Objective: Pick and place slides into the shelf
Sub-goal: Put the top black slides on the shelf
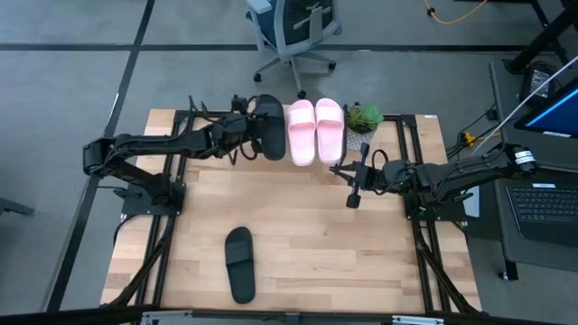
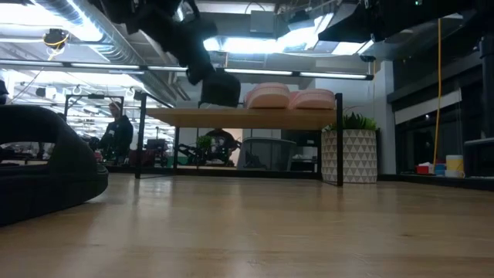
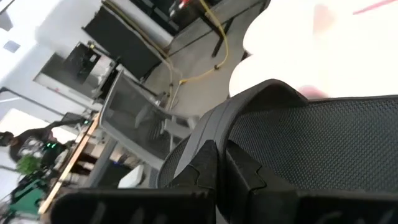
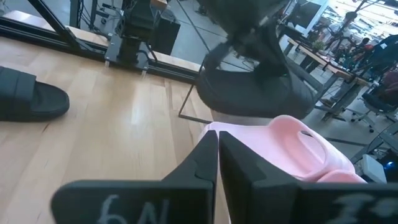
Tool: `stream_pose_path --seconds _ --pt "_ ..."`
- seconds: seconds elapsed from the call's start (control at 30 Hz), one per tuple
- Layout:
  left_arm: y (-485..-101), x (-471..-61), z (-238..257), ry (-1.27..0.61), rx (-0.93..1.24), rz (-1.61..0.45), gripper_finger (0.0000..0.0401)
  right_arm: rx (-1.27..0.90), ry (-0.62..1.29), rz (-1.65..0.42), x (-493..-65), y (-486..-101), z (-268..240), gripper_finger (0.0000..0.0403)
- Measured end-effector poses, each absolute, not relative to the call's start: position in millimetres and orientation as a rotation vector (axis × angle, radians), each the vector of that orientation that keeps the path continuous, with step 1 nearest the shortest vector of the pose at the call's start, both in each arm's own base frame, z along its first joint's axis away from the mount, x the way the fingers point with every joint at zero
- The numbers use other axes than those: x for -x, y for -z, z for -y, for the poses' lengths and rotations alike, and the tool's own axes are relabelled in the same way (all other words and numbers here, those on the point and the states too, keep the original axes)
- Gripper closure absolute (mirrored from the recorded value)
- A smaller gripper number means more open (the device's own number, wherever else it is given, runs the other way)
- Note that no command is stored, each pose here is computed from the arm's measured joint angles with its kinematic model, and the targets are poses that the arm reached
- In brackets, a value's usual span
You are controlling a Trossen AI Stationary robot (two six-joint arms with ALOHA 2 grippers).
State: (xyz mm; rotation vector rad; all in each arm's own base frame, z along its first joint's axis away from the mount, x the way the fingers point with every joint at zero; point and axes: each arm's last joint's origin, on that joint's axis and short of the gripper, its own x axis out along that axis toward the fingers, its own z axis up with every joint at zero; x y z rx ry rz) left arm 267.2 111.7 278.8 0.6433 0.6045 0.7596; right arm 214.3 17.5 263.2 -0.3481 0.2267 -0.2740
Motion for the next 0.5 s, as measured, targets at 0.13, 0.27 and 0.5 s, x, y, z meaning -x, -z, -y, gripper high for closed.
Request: stream_pose_path --seconds 0.13,0.27,0.5 --pt "-272.8 -268.2 -120.8 -0.78 -0.641 -0.632 0.0399 0.369 0.272 -0.229 -214.3 -263.2 -17.5 0.0386" --pt "-272.3 -266.5 -127.1 -0.776 -0.632 -0.628 0.0399 0.377 0.271 -0.229 -214.3 -263.3 -17.5 0.0386" --pt "-273.7 -265.5 -132.1 -0.746 -0.622 -0.596 0.0399 0.382 0.271 -0.23 -214.3 -263.3 -17.5 0.0386"
